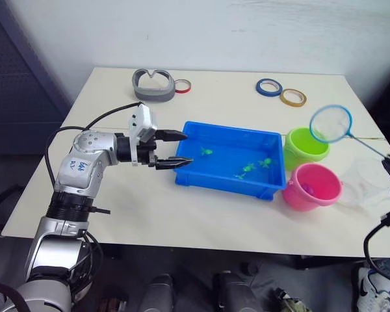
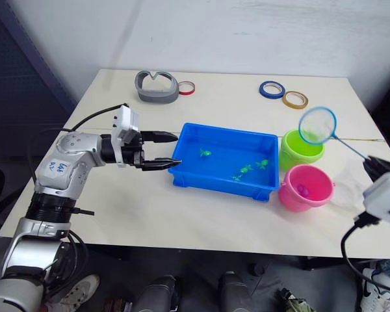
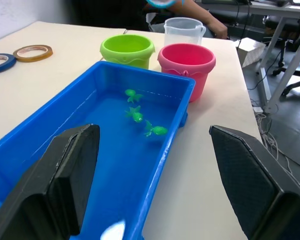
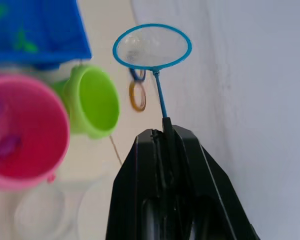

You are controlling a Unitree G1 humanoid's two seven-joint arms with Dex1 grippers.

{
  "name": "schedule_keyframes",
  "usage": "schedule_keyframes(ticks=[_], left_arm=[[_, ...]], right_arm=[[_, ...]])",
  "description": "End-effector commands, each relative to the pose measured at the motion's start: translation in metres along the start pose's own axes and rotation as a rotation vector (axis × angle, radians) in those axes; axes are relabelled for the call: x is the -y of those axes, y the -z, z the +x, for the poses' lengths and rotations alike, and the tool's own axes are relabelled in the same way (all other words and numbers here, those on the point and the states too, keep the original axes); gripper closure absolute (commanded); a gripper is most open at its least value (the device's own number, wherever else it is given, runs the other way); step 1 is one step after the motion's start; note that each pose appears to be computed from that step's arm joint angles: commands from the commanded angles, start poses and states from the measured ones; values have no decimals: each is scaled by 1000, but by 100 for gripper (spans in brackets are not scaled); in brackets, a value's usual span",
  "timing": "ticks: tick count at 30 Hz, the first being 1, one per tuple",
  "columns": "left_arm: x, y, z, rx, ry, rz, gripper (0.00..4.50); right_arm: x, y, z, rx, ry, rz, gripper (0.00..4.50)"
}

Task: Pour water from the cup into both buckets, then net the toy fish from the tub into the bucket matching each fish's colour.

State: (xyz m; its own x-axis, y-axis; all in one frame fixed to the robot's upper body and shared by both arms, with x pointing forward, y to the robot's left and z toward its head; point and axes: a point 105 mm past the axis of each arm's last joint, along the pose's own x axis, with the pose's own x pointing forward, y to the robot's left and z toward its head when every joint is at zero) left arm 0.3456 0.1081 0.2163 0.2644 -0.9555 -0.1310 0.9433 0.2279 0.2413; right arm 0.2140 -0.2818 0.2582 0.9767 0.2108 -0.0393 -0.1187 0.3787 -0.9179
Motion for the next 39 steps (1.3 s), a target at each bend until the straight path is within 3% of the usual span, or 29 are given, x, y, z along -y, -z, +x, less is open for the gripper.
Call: schedule_keyframes(ticks=[1,4,8,12,20,30,39], left_arm=[[-5,-12,-8,15,-26,51,66],[-5,-11,-11,15,-42,47,66],[-3,-9,-15,7,-57,41,66],[-1,-8,-19,2,-68,37,66],[0,-8,-19,1,-79,32,66],[5,7,-20,-87,-50,11,66],[9,2,-20,-80,-31,-12,66]], right_arm=[[-6,-10,8,11,-52,180,450],[-29,-4,18,-92,-212,487,450],[-49,-5,20,-182,-350,731,450],[-60,-17,24,-179,-435,919,450],[-79,-25,34,-227,-487,1041,450],[-99,-11,50,-326,-428,1101,450],[-108,-2,54,-394,-415,1130,450]])
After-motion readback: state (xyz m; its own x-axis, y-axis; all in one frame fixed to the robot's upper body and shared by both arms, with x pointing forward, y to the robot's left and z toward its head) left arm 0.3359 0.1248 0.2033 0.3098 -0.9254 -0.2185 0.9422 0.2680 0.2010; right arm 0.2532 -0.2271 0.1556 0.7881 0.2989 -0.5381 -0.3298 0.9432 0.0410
